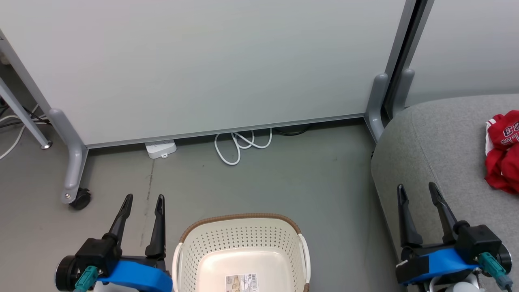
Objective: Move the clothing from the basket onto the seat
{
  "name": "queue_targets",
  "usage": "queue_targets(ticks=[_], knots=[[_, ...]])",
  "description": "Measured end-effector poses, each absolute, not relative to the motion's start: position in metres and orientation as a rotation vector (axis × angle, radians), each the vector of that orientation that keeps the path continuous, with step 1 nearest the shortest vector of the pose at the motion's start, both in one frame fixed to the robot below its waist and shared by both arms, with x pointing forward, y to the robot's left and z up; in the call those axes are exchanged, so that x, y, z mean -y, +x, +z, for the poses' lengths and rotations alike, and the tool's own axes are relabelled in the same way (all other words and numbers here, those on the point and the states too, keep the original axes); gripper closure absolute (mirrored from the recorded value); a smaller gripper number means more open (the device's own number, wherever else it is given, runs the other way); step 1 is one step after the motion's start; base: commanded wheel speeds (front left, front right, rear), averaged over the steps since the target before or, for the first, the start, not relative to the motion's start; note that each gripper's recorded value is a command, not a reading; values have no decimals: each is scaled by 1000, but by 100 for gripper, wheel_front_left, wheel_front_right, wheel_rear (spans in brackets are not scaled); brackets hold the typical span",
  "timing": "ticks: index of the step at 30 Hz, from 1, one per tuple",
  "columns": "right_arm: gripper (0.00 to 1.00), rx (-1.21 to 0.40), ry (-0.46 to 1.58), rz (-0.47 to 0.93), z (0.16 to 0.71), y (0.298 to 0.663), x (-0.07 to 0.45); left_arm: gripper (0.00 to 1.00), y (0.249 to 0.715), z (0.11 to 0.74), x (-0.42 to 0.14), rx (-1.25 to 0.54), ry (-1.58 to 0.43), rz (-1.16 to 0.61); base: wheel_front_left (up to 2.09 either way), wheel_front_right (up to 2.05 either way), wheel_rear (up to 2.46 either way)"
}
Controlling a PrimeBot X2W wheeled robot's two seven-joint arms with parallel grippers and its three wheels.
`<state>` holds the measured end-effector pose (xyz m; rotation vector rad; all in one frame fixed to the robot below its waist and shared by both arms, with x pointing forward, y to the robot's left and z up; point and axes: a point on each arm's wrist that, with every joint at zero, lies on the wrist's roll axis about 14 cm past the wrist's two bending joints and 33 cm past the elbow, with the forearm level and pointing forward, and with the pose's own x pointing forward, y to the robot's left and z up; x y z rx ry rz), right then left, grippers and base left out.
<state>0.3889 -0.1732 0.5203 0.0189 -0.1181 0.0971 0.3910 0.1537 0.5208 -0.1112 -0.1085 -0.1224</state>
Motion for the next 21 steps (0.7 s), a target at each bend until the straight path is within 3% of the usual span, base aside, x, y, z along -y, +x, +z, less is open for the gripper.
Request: queue_targets(ticks=[20,21], knots=[[0,77,36,109,506,383,166,0,378,508,-168,77,-115,-76,0,0,0],[100,74,37,110,506,383,166,100,378,507,-168,74,-113,-74,0,0,0]])
